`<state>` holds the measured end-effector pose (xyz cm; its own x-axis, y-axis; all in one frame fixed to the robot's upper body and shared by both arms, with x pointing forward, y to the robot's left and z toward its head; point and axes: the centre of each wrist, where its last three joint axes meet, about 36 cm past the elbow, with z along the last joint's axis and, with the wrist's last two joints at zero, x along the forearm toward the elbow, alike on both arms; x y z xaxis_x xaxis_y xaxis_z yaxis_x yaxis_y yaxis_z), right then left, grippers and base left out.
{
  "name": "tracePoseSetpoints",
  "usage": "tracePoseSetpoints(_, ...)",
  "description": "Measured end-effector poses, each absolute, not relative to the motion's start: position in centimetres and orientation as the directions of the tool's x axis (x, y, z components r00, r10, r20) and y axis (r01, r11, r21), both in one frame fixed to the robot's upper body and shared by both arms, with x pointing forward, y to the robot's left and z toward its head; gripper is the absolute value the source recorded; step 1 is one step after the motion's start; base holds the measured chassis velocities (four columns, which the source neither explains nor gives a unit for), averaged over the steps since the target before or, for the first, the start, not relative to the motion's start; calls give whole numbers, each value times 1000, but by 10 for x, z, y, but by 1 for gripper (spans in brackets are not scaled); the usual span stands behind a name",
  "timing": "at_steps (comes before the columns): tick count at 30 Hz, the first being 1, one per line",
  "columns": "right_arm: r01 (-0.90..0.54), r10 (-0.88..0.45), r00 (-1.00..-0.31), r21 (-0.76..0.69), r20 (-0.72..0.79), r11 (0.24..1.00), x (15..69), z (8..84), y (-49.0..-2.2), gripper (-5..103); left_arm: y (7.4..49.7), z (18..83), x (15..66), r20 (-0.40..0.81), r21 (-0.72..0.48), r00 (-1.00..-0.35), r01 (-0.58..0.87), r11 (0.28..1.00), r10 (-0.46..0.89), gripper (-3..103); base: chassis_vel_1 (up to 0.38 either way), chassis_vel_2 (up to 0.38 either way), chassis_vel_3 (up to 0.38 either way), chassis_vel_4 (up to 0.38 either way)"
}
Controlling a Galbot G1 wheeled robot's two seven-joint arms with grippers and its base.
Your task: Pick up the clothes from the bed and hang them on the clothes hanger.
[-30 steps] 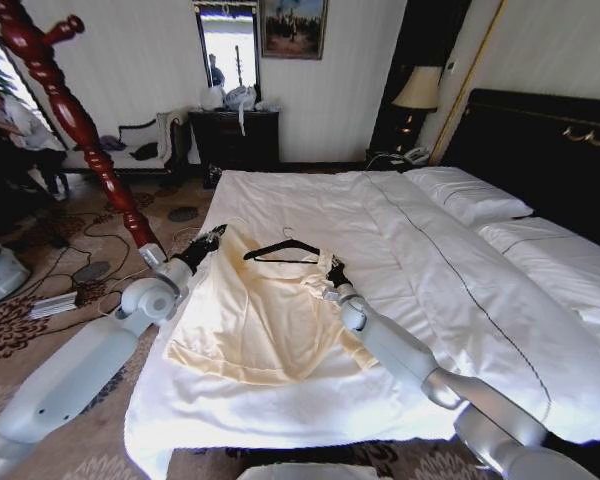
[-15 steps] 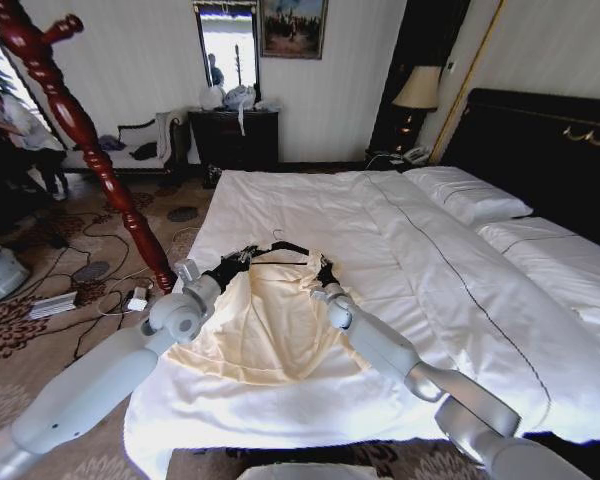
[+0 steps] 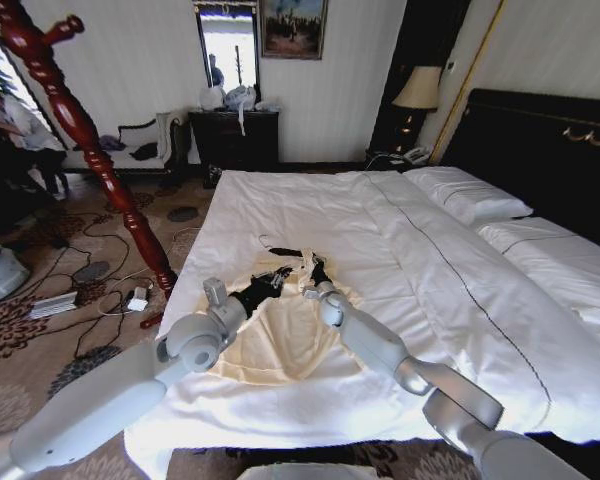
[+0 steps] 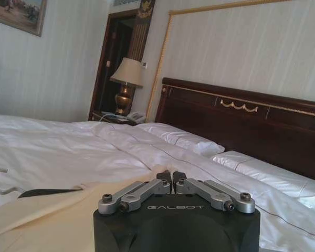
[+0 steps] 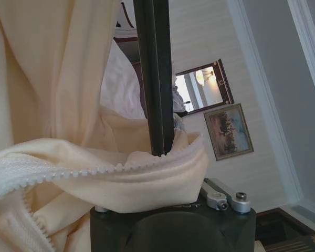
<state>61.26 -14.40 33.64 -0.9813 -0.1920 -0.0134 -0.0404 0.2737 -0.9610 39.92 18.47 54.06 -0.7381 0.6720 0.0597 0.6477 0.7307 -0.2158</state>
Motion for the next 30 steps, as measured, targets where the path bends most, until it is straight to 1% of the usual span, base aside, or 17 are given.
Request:
tracePoseSetpoints(4,-35,-195,-981,-959,-22,281,611,339,-138,20,187,537,409,61,-198,-750,637,745,658,0,0,0,0,0)
tracePoseSetpoints(8,-23,-205,-978,-963,-34,268,603,339,-141,20,202,527,428,63,-121,-808,577,808,586,0,0,0,0,0)
tracePoseSetpoints(9,-23,-205,-978,-963,-34,268,603,339,-141,20,202,527,428,63,-121,-808,577,808,586,0,0,0,0,0)
tracePoseSetpoints(10,-19,-211,-977,-967,-36,256,599,338,-143,20,209,523,437,62,-76,-834,544,836,548,0,0,0,0,0)
tracePoseSetpoints(11,-18,-214,-976,-968,-36,249,597,336,-144,20,212,521,442,60,-56,-846,526,848,529,0,0,0,0,0)
tracePoseSetpoints(13,-21,-216,-976,-970,-33,243,594,334,-143,20,210,521,449,58,-47,-860,506,861,508,0,0,0,0,0)
tracePoseSetpoints(18,-25,-222,-975,-970,-30,240,592,332,-138,20,196,520,456,57,-57,-857,510,858,513,0,0,0,0,0)
tracePoseSetpoints(19,-27,-225,-974,-970,-28,242,591,331,-135,20,186,520,457,57,-62,-846,528,847,531,0,0,0,0,0)
tracePoseSetpoints(20,-29,-227,-973,-970,-28,242,591,331,-134,20,181,519,456,59,-63,-838,539,840,542,-3,0,0,0,0)
tracePoseSetpoints(22,-32,-233,-972,-969,-27,245,588,331,-131,20,176,518,456,72,-62,-830,550,833,554,7,0,0,0,0)
tracePoseSetpoints(23,-32,-233,-972,-969,-27,245,588,331,-131,20,176,518,456,72,-62,-830,550,833,554,7,0,0,0,0)
tracePoseSetpoints(26,-40,-232,-972,-966,-22,257,585,330,-132,20,182,516,453,91,-60,-823,558,828,561,23,0,0,0,0)
tracePoseSetpoints(28,-42,-231,-973,-965,-20,259,584,330,-133,20,184,517,452,94,-58,-822,559,827,562,23,0,0,0,0)
tracePoseSetpoints(30,-45,-233,-972,-963,-19,267,583,330,-133,20,189,518,450,103,-53,-816,566,822,569,33,0,0,0,0)
